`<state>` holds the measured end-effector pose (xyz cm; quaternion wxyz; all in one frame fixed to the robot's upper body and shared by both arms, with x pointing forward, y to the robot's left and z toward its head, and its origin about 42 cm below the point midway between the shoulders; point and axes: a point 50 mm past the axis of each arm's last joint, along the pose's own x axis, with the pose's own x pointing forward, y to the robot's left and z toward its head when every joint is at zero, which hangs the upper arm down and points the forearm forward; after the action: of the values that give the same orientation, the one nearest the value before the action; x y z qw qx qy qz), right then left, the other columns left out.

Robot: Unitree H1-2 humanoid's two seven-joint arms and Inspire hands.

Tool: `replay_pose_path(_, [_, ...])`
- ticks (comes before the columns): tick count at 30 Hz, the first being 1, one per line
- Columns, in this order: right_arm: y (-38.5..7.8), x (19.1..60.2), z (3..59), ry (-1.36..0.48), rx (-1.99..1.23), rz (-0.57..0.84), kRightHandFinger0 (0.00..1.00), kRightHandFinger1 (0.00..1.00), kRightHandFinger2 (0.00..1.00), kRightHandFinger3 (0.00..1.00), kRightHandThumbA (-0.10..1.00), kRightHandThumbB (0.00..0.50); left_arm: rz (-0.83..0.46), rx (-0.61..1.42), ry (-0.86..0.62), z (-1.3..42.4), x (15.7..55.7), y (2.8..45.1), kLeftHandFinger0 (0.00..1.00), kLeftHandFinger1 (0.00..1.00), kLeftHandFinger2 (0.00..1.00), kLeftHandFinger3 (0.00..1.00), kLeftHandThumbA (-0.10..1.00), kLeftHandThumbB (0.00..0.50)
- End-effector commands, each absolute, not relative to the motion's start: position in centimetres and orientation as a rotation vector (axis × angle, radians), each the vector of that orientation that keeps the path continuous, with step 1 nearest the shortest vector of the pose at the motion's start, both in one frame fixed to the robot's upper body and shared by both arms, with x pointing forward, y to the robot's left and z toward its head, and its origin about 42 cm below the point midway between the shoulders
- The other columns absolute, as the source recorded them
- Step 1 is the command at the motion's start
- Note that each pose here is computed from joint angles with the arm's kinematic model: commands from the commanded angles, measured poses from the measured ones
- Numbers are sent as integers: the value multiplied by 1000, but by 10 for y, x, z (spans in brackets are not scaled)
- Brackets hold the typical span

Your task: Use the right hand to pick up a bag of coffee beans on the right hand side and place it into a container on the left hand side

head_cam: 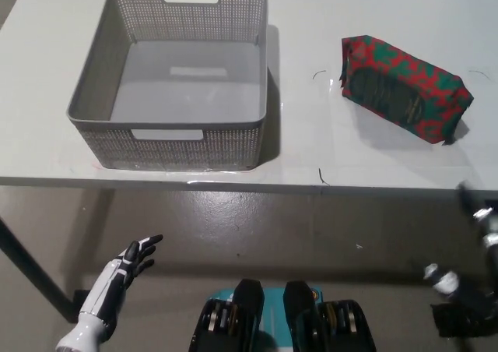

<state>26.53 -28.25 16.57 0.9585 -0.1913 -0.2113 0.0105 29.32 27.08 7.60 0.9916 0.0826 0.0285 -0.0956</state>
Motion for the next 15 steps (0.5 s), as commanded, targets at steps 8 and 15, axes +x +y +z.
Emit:
replay_pose_path(8, [-320, 329, 321, -618, -814, -32, 1000, 1000, 1000, 1000, 1000, 394, -224, 182, -33, 91, 301, 273, 1000, 1000, 1000, 1000, 1000, 354])
replay_pose_path(15, [-320, 397, 457, -525, -1188, -63, 1000, 1000, 1000, 1000, 961, 500, -233, 192, -42, 91, 301, 275, 1000, 1000, 1000, 1000, 1000, 333])
